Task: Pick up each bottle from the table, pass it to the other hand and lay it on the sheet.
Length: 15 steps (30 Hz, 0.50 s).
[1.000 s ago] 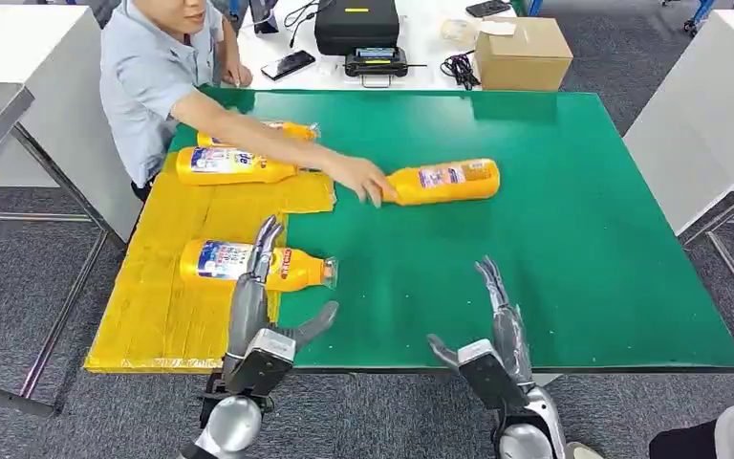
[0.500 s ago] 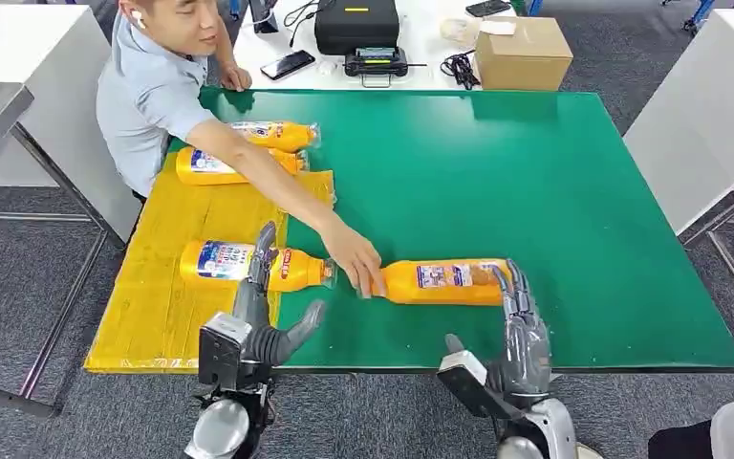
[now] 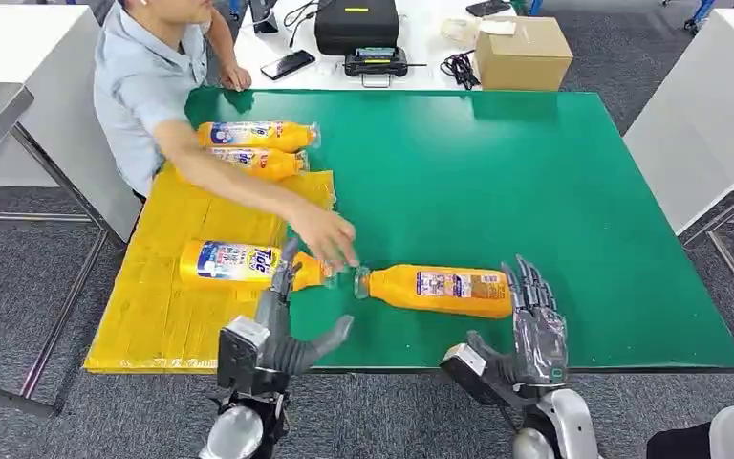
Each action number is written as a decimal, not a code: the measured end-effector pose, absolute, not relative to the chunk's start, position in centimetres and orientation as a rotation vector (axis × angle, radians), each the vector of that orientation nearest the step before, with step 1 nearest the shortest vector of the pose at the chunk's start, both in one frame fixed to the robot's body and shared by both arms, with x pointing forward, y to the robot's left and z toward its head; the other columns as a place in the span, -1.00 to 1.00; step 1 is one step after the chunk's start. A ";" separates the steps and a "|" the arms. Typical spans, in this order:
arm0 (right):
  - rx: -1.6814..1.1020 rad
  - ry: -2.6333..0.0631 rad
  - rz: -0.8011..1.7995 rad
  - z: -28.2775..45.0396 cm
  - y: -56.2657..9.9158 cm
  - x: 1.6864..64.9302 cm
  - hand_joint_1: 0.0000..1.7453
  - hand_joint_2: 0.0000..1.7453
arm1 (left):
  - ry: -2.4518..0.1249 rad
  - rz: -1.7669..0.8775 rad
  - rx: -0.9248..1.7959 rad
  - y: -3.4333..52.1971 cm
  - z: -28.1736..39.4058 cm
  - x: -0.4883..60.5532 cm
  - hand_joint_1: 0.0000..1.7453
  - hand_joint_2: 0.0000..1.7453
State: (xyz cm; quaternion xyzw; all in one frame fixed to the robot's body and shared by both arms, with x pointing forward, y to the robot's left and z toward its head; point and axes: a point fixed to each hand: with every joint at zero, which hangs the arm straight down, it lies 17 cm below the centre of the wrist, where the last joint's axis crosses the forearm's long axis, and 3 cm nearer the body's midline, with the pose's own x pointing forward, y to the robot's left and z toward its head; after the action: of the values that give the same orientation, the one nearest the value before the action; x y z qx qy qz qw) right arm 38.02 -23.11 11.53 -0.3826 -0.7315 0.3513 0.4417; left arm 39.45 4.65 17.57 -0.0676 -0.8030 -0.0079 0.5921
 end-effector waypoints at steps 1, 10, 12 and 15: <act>-0.956 -1.813 0.883 11.5 -23.3 38.2 -1.00 1.00 | -1.866 -0.028 -0.160 4.4 17.5 39.4 -1.00 1.00; -0.974 -1.774 0.954 10.5 -24.1 39.4 -1.00 1.00 | -1.846 -0.079 -0.189 3.1 16.8 38.9 -1.00 1.00; -0.972 -1.753 0.979 10.1 -24.4 40.0 -1.00 1.00 | -1.851 -0.093 -0.183 3.0 16.8 38.9 -1.00 1.00; -0.965 -1.734 1.009 9.7 -24.7 40.9 -1.00 1.00 | -1.867 -0.122 -0.157 3.0 17.0 38.8 -1.00 1.00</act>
State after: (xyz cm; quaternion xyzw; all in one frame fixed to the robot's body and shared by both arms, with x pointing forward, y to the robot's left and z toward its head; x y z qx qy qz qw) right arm 40.89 -24.65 9.69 -0.3890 -0.6988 0.4065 0.4416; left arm 38.83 2.98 16.99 -0.0676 -0.8023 -0.0523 0.5908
